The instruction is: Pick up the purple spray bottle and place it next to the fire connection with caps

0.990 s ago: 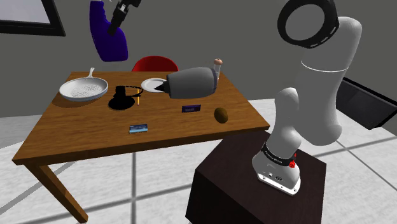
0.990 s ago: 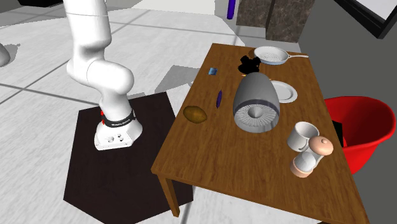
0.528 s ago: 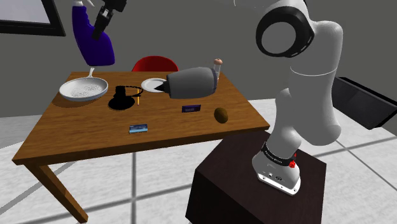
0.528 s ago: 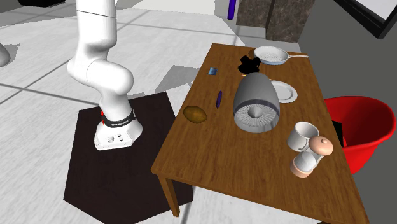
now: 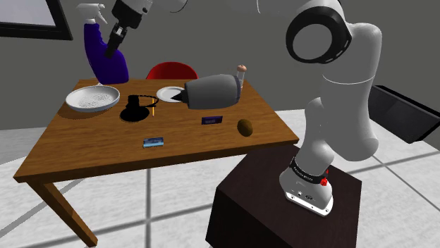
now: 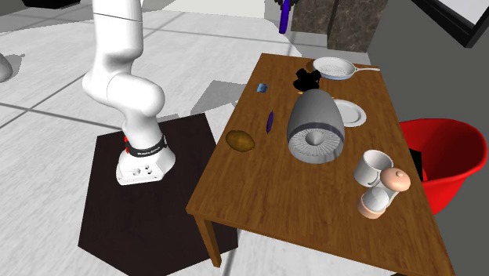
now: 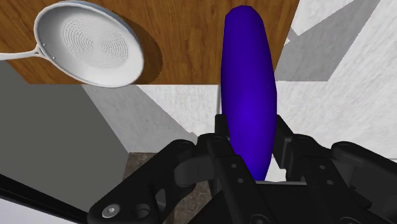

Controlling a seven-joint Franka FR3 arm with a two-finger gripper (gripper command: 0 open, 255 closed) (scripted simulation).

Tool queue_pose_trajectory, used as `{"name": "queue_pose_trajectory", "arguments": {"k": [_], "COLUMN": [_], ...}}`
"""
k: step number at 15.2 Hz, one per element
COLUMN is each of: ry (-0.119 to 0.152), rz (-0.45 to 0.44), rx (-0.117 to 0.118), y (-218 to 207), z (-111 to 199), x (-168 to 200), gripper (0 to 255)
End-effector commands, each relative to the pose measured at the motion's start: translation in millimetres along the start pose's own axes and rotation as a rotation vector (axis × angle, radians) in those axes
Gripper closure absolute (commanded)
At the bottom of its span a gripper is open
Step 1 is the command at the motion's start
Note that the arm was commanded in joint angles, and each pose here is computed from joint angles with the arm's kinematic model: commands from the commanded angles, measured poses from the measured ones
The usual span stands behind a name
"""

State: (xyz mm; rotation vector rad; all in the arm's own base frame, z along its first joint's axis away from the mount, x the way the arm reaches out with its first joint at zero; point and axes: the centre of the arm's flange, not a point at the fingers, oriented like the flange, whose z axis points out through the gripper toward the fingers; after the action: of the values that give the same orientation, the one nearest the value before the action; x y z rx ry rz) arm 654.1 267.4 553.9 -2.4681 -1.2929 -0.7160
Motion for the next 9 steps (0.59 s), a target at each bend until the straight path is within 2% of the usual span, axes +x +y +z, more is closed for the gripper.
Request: {"name": "queue_pose_trajectory", "arguments": {"k": [1, 9], "ry": [0.000, 0.000], "rz": [0.000, 0.000], "rx": [0.000, 0.000], "y": [1, 1], "z": [8, 44], "x": [-7, -29], "gripper": [255, 255]}}
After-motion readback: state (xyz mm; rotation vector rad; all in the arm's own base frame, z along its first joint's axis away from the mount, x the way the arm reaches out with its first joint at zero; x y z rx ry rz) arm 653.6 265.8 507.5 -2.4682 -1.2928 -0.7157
